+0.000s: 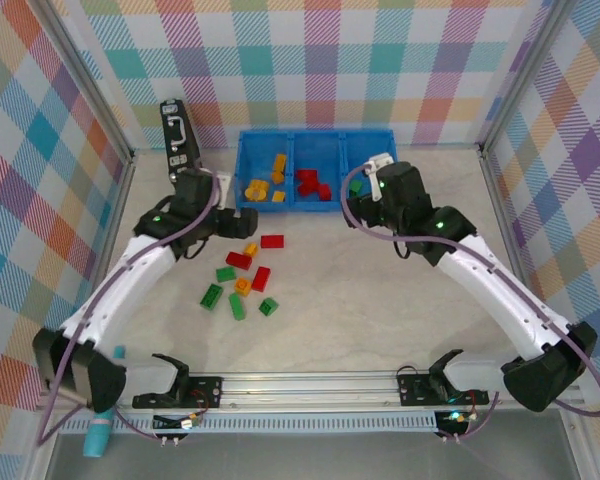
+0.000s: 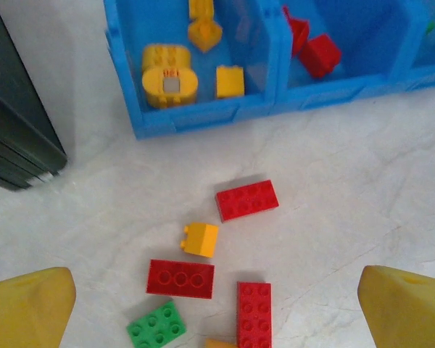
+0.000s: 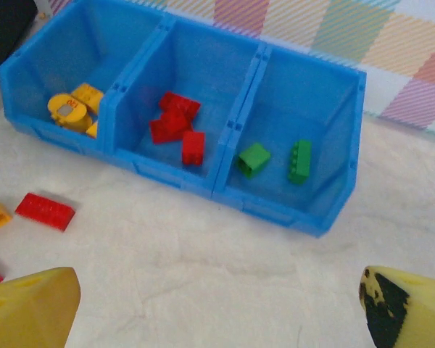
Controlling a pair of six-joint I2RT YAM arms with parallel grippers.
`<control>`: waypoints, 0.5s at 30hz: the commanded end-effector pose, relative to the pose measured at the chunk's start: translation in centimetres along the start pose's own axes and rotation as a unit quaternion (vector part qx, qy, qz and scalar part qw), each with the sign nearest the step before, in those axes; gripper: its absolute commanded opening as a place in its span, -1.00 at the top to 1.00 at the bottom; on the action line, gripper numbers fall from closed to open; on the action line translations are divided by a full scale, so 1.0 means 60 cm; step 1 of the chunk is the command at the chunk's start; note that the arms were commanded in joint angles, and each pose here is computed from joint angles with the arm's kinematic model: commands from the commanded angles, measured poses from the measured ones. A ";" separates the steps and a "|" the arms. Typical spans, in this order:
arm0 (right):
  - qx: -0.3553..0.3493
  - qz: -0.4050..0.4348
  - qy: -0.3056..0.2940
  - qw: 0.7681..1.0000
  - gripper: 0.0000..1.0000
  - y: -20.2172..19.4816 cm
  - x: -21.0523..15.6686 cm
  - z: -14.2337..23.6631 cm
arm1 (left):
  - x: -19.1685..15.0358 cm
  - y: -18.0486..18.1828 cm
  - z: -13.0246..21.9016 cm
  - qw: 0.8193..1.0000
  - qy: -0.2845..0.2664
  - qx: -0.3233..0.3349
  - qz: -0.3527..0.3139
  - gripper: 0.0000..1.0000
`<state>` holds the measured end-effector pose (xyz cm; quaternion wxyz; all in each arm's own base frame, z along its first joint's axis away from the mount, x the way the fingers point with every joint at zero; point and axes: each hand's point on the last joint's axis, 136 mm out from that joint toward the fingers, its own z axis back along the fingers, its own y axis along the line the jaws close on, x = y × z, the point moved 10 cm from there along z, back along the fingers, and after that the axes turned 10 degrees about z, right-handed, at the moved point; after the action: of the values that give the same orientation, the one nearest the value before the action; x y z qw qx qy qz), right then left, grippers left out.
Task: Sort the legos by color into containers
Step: Pick up the lego from the center of the table.
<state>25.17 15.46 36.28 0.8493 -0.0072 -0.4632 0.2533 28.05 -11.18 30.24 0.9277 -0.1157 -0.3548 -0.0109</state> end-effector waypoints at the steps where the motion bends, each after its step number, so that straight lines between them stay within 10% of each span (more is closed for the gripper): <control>1: 0.043 0.015 0.101 0.994 -0.98 0.001 -0.019 0.041 | -0.002 -0.013 -0.054 0.997 0.011 0.062 0.040 -1.00; 15: -0.046 -0.018 -0.170 0.984 -0.97 -0.072 0.012 0.231 | -0.036 -0.098 -0.256 0.992 0.068 0.101 0.020 -1.00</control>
<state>15.39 8.38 45.37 0.7881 0.0149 -0.5750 0.2193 34.70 -19.12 18.16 0.9658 -0.0148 -0.2575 0.0261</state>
